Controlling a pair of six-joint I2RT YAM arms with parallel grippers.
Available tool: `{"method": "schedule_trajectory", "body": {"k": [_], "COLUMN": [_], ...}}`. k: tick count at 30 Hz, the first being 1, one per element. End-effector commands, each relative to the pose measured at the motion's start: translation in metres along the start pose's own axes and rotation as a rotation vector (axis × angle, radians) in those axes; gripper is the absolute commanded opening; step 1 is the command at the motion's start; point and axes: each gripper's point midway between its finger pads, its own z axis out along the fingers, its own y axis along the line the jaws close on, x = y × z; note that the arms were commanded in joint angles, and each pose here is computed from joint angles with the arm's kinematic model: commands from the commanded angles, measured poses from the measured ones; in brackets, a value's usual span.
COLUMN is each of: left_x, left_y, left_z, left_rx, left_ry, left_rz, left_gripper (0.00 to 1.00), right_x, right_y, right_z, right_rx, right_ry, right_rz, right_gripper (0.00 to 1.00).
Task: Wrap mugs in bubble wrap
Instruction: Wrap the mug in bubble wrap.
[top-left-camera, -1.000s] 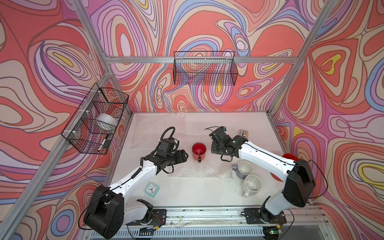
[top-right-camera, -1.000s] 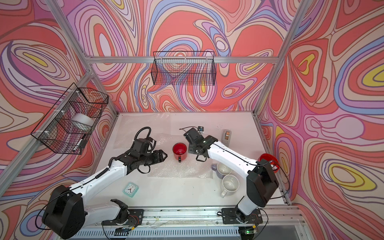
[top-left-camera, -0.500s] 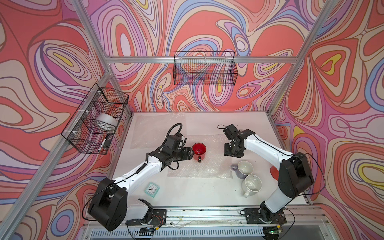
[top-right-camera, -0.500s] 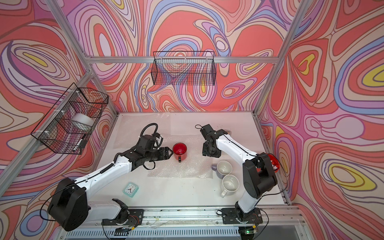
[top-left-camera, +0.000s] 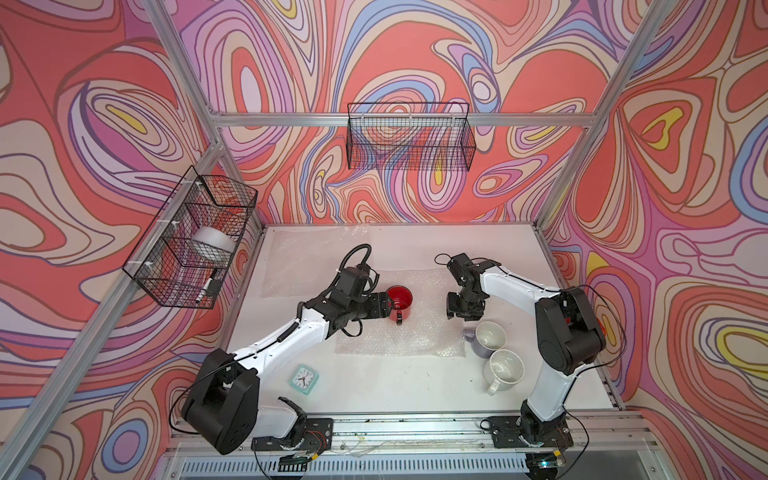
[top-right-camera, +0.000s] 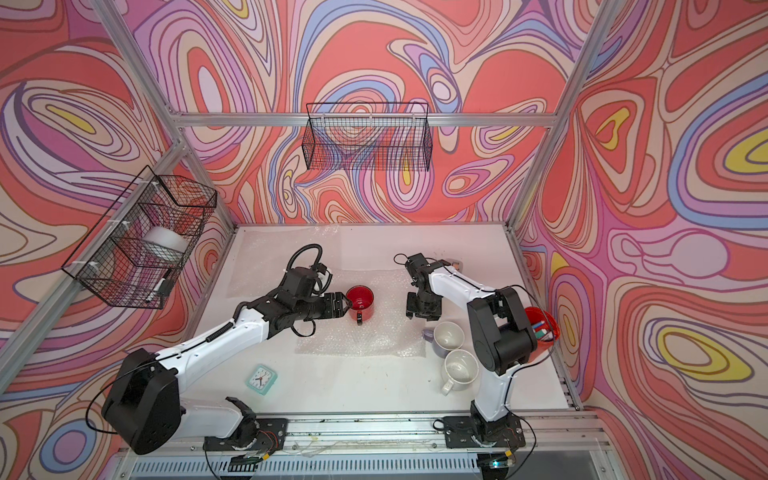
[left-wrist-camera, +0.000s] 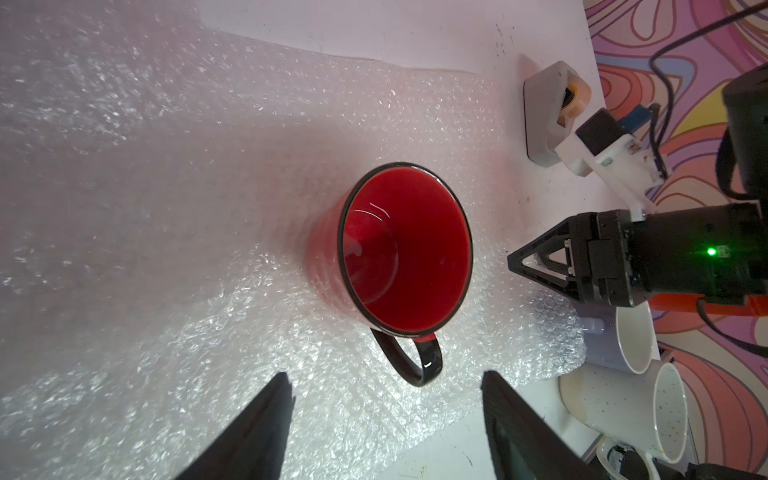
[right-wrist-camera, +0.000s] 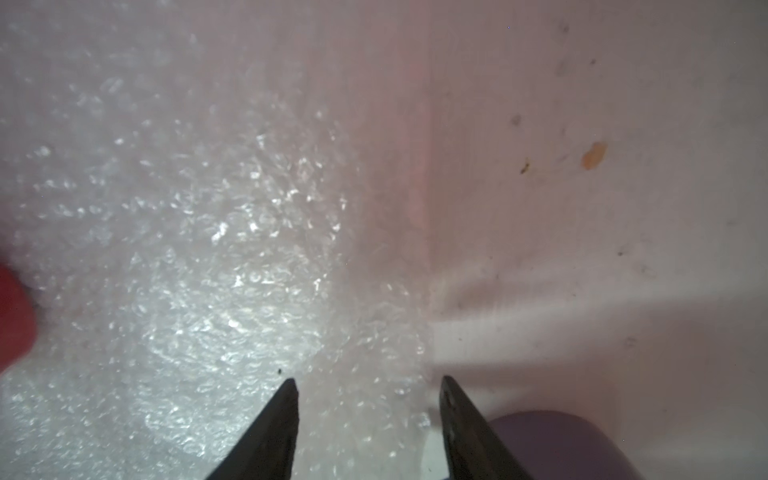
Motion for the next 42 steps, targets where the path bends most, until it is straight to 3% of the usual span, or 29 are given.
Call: {"method": "schedule_trajectory", "body": {"k": [1, 7, 13, 19, 27, 37, 42], "left_x": [-0.001, -0.001, -0.001, 0.001, 0.009, 0.034, 0.035], "left_y": [-0.002, 0.000, 0.002, 0.000, -0.016, -0.067, -0.076], "left_z": [0.001, 0.000, -0.006, -0.011, -0.023, -0.026, -0.012], "left_rx": [0.002, -0.006, -0.017, -0.002, 0.040, 0.021, -0.005], "left_ry": [-0.007, -0.010, -0.027, -0.032, -0.037, -0.006, 0.002], "left_rz": [0.006, 0.005, 0.005, 0.011, 0.076, 0.303, 0.334], "left_gripper": [0.74, 0.74, 0.74, 0.74, 0.76, 0.76, 0.91], "right_x": [0.004, -0.003, -0.005, -0.005, -0.017, -0.056, -0.062], "right_y": [0.010, 0.030, 0.035, 0.051, 0.065, 0.122, 0.127], "right_z": [0.003, -0.027, -0.048, -0.061, -0.072, -0.106, -0.101], "right_rx": [-0.084, -0.210, -0.241, -0.330, -0.397, -0.733, -0.741], "right_ry": [0.029, -0.040, -0.074, -0.072, -0.101, -0.143, -0.130], "right_rz": [0.004, 0.002, 0.003, -0.014, 0.029, 0.211, 0.217], "right_gripper": [0.55, 0.44, 0.18, 0.02, 0.00, 0.00, 0.00]}}
